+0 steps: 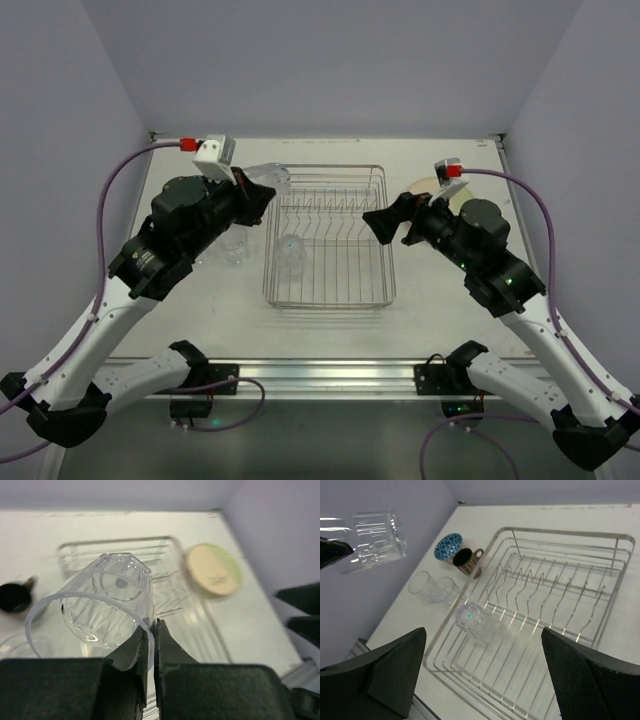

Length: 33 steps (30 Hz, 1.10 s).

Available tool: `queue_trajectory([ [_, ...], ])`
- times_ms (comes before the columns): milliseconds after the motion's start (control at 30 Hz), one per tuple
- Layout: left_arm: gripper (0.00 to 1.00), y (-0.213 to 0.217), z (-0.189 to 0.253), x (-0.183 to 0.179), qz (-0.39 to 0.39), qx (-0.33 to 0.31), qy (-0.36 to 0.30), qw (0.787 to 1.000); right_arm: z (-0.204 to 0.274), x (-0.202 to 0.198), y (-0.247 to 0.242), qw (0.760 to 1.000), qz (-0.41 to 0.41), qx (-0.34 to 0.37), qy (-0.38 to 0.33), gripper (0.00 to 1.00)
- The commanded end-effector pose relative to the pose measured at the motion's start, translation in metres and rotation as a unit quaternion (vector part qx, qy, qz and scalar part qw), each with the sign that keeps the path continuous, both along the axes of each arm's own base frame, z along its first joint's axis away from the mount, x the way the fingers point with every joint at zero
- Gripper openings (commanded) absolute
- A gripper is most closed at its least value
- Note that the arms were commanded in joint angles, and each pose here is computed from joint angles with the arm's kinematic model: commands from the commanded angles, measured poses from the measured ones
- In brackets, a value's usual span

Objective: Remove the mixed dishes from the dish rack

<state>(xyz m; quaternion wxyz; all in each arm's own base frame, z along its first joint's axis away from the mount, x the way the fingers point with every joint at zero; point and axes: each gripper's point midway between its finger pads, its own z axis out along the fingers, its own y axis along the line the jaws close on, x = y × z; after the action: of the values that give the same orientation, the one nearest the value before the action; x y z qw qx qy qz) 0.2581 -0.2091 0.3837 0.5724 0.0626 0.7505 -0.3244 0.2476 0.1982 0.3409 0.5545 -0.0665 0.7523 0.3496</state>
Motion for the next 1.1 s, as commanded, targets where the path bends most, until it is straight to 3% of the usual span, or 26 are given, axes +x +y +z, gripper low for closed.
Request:
queue_trajectory([
  [0, 0.0, 0.106, -0.088, 0.002, 0.219, 0.236, 0.141, 0.936, -0.001, 0.01, -0.014, 0.999, -0.038, -0.039, -0.006, 0.99],
  [433, 0.0, 0.125, -0.221, -0.031, 0.167, 0.362, 0.342, 0.851, -0.025, 0.015, -0.013, 0.997, -0.033, -0.075, 0.016, 0.99],
  [1067, 0.01, 0.102, -0.306, -0.034, 0.081, 0.362, 0.414, 0.831, -0.033, 0.014, -0.013, 0.996, -0.029, -0.084, 0.022, 0.99],
])
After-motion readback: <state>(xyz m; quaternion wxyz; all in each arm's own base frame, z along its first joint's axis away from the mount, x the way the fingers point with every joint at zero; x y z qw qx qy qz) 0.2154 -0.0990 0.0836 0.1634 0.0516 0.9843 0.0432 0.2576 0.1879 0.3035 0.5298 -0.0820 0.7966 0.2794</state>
